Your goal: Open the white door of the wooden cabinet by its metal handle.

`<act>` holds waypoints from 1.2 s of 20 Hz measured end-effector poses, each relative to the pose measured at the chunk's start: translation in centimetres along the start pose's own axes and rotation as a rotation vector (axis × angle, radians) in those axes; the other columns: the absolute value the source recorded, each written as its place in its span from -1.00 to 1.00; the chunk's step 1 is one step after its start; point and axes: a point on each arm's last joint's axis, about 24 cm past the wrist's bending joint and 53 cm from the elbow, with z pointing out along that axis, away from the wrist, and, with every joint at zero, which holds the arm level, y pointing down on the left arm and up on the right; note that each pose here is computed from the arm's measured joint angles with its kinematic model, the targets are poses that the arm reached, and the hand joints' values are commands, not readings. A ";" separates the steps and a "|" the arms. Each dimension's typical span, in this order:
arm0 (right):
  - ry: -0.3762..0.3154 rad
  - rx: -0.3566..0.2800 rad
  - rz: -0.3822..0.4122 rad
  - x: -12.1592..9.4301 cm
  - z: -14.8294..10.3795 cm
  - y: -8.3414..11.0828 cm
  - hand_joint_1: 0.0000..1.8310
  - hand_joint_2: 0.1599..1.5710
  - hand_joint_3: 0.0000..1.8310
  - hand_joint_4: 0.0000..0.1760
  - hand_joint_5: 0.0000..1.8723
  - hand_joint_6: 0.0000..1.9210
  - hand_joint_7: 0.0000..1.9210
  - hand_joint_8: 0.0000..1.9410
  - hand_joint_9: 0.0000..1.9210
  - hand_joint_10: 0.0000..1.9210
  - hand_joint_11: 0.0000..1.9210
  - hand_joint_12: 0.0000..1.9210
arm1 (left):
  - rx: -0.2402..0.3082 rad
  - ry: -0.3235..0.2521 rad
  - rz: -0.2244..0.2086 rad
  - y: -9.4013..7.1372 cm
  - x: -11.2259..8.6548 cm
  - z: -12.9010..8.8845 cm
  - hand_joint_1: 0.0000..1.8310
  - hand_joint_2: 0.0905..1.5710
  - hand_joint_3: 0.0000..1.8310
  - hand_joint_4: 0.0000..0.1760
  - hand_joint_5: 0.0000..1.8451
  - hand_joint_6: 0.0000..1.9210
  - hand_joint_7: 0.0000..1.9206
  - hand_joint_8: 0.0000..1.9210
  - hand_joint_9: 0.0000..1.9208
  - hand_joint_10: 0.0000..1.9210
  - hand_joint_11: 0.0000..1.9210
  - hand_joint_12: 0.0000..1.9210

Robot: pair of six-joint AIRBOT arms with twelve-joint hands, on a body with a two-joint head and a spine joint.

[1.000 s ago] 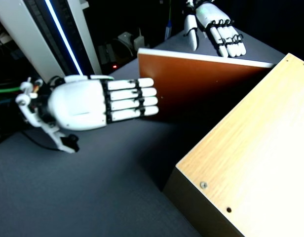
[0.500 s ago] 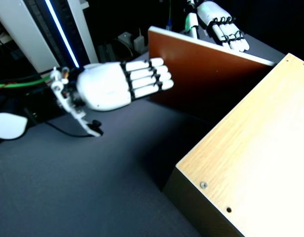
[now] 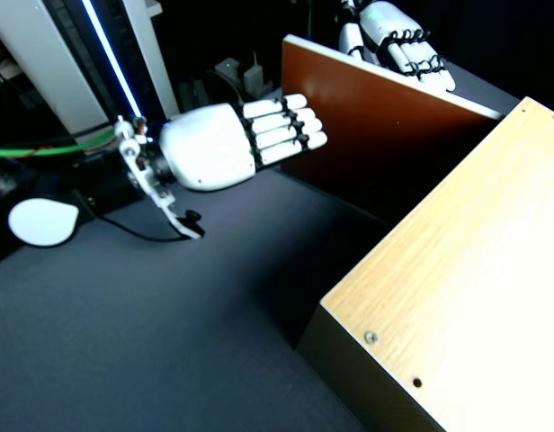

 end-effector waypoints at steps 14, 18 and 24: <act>0.039 -0.101 0.012 2.5 4.7 2.1 -0.50 0.79 -1.00 -1.00 -0.94 -0.99 -0.98 -1.00 -1.00 -1.00 -1.00 -1.00 | -0.006 -0.003 0.003 0.2 -0.1 0.0 -1.00 1.00 -0.80 -1.00 -0.93 -1.00 -0.97 -1.00 -1.00 -1.00 -1.00 -1.00; 0.036 -0.113 0.023 2.8 5.4 2.3 -0.52 0.76 -1.00 -1.00 -0.95 -0.99 -0.98 -0.99 -1.00 -1.00 -1.00 -1.00 | -0.006 -0.003 0.007 0.3 -0.2 0.0 -1.00 1.00 -0.76 -1.00 -0.91 -0.99 -0.95 -0.99 -1.00 -1.00 -1.00 -1.00; 0.034 -0.102 0.014 2.2 4.8 2.4 -0.66 0.86 -0.98 -1.00 -0.93 -0.99 -0.94 -0.98 -0.99 -1.00 -1.00 -1.00 | -0.001 -0.004 0.005 0.2 -0.2 0.0 -0.55 0.69 -0.30 -1.00 -0.96 -1.00 -0.94 -0.99 -0.99 -0.96 -1.00 -0.66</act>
